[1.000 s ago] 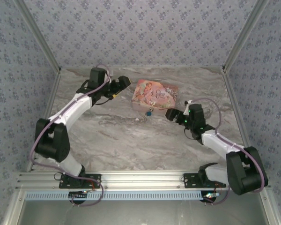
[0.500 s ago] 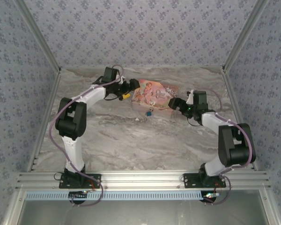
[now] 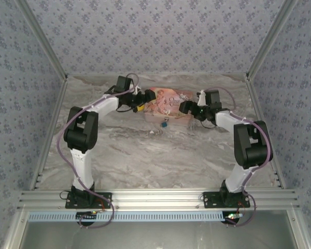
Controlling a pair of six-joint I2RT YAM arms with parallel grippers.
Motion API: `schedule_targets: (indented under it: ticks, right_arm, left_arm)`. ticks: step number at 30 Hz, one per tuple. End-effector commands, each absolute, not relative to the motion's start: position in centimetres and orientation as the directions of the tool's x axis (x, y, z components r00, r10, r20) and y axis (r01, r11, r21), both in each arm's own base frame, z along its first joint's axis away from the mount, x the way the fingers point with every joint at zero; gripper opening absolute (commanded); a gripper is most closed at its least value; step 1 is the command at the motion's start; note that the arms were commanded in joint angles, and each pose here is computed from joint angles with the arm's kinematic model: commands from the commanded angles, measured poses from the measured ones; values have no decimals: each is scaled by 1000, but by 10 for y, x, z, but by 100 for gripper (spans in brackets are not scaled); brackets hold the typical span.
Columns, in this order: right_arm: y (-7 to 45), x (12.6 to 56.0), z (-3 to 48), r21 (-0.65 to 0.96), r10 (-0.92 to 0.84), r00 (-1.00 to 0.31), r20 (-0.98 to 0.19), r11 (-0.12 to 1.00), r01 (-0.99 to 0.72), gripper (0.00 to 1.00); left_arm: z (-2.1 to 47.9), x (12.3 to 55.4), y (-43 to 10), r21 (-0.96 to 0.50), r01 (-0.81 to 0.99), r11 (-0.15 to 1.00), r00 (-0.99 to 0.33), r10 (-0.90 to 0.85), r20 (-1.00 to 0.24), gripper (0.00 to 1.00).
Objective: Unlock a padlock with a key
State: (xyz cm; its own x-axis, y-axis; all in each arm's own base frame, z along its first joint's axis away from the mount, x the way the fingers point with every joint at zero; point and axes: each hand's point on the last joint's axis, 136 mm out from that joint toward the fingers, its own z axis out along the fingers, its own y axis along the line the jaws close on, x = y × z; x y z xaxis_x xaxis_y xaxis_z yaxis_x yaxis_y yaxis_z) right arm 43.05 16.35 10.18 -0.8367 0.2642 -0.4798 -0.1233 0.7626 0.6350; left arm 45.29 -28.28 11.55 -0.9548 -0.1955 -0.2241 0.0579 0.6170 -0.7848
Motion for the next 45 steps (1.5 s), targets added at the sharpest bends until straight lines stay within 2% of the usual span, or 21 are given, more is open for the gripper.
schedule_targets:
  ticks: [1, 6, 11, 12, 16, 23, 28, 34, 45]
  right_arm:
    - [212, 423, 113, 664, 134, -862, -489, 698, -268, 89]
    - [228, 435, 115, 662, 119, -853, -508, 688, -298, 89]
    - [223, 442, 111, 641, 127, -845, -519, 713, -286, 91]
    - [222, 452, 123, 629, 136, -826, -547, 718, -298, 92]
    - [194, 462, 143, 587, 183, -776, -603, 762, -276, 100]
    - [149, 430, 174, 539, 220, -698, -682, 796, -275, 99]
    - [174, 379, 173, 577, 208, -676, -707, 721, -383, 94]
    - [222, 335, 139, 583, 187, -670, -718, 688, -433, 94]
    - [271, 339, 105, 606, 171, -660, -732, 606, -515, 83]
  left_arm:
    - [116, 410, -292, -808, 44, 588, -976, -147, -160, 98]
    - [107, 380, -272, -781, 13, 624, -972, -174, -155, 98]
    - [99, 361, -260, -777, -28, 629, -967, -215, -139, 98]
    - [99, 359, -257, -771, -33, 636, -964, -223, -142, 98]
    - [106, 360, -241, -741, -48, 670, -945, -271, -184, 98]
    - [146, 363, -210, -735, -22, 677, -886, -354, -299, 99]
    - [147, 360, -203, -738, -61, 672, -888, -375, -268, 99]
    - [126, 365, -212, -749, -109, 653, -910, -368, -188, 100]
    - [94, 383, -230, -765, -142, 629, -939, -331, -98, 98]
